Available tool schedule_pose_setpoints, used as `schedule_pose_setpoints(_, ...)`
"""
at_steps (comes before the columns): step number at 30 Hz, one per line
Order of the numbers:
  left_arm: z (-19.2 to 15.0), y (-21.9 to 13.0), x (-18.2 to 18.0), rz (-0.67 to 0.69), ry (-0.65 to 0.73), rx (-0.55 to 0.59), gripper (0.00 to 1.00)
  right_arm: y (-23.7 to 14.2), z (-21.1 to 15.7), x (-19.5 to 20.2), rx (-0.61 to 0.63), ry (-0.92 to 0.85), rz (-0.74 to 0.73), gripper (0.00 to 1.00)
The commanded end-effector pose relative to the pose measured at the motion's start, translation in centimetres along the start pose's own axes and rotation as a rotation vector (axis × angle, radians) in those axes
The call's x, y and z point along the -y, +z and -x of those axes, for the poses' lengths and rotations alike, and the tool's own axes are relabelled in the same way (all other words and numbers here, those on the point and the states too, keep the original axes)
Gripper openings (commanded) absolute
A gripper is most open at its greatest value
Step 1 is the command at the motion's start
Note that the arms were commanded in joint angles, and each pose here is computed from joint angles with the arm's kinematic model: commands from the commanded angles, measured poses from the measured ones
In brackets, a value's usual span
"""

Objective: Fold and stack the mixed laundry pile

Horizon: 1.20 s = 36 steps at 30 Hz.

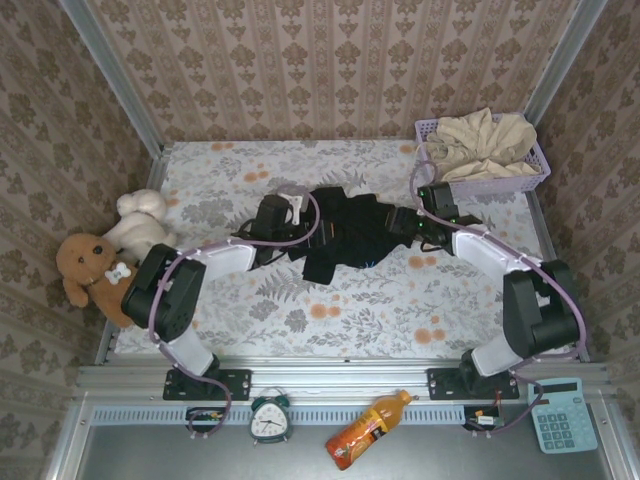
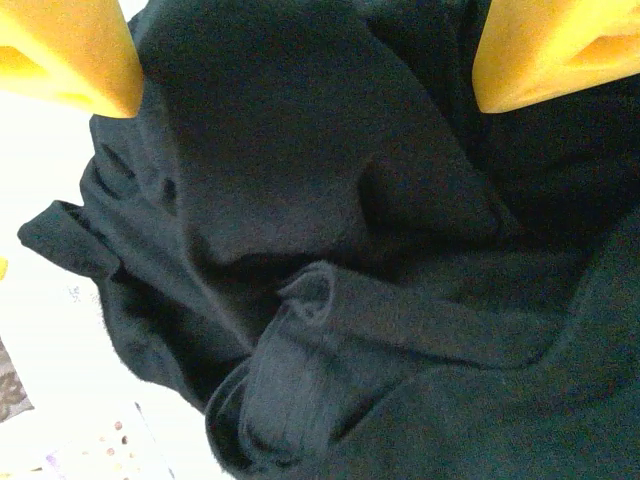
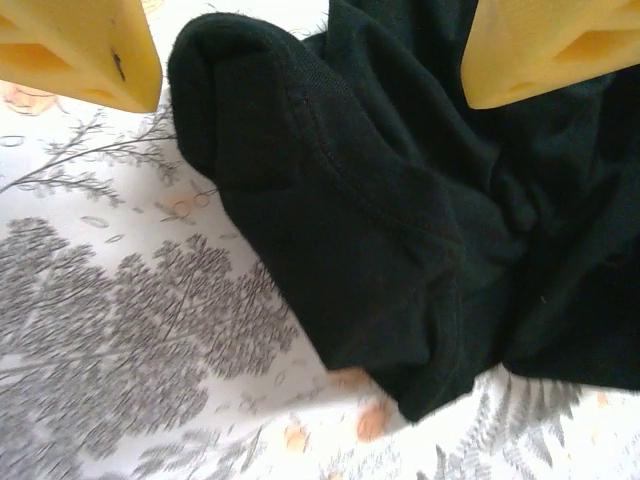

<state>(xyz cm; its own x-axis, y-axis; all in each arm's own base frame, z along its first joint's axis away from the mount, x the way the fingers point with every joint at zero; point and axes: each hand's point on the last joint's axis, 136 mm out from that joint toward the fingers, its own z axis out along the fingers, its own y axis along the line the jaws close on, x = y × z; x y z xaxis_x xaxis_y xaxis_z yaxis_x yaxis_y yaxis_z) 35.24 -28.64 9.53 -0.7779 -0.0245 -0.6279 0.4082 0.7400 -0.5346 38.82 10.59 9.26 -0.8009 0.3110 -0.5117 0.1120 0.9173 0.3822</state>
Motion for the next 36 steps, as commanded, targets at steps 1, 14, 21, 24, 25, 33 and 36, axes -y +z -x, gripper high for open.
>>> schedule_pose_setpoints(1,0.4,1.1,0.6,-0.022,0.034,0.016,0.87,2.1,-1.3,-1.0,-0.076,-0.026,0.062,0.76)
schedule_pose_setpoints(14,6.5,-7.1,0.3,0.281,0.145,0.084,0.0,-5.7,4.4,-1.0,0.103,-0.013,0.01,0.0)
schedule_pose_setpoints(21,17.1,-19.3,3.2,0.387,0.274,0.392,0.0,-15.2,10.5,-8.7,0.243,-0.135,0.242,0.0)
schedule_pose_setpoints(24,21.5,-25.5,3.7,0.485,0.303,0.555,0.0,-20.3,13.0,-12.9,0.312,-0.182,0.394,0.0)
schedule_pose_setpoints(25,22.7,-27.6,4.0,0.505,0.302,0.606,0.0,-22.5,13.7,-14.7,0.336,-0.201,0.455,0.0)
schedule_pose_setpoints(33,26.8,-38.4,8.8,0.521,0.35,0.887,0.0,-31.6,10.1,-23.3,0.33,-0.301,0.78,0.0)
schedule_pose_setpoints(36,27.5,-38.9,10.3,0.472,0.374,0.894,0.0,-33.6,9.3,-23.1,0.368,-0.287,0.782,0.0)
